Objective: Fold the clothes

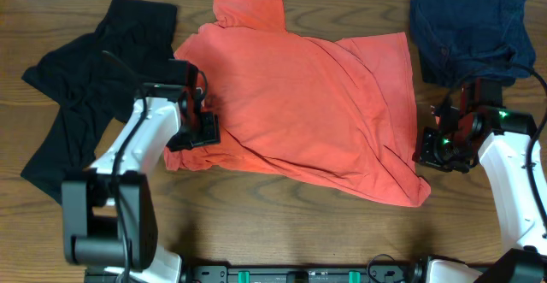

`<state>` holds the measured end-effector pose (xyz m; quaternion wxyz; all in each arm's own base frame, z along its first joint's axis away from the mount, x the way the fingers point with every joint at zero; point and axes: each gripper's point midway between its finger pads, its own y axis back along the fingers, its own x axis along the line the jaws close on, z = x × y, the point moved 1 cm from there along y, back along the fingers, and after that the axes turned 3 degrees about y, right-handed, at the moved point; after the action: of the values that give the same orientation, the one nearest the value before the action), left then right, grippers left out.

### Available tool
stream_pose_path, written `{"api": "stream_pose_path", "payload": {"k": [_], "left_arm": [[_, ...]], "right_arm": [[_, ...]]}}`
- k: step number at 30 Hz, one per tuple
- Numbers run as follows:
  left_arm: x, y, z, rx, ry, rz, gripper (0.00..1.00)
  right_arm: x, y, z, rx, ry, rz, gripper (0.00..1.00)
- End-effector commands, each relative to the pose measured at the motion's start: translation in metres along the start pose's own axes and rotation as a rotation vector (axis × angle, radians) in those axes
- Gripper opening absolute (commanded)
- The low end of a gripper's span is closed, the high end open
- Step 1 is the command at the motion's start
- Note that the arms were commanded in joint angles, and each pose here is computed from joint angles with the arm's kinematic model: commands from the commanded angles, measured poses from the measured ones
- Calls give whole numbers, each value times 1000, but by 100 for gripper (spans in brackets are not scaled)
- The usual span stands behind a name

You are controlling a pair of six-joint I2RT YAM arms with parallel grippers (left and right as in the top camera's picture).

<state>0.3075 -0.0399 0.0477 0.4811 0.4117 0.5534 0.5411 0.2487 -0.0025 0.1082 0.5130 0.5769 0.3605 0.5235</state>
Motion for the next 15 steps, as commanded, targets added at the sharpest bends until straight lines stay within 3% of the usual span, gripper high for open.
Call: {"api": "stream_pose_path", "payload": {"k": [1, 5, 11, 15], "left_arm": [[15, -17, -2, 36, -12, 91, 67], [17, -24, -3, 55, -11, 104, 65], [15, -23, 3, 31, -11, 97, 34], [13, -17, 8, 18, -12, 93, 25]], "right_arm": [[-1, -2, 0, 4, 5, 9, 15], [-1, -2, 1, -2, 6, 10, 17], [-1, -2, 2, -6, 7, 10, 18], [-1, -2, 3, -9, 8, 10, 18]]}}
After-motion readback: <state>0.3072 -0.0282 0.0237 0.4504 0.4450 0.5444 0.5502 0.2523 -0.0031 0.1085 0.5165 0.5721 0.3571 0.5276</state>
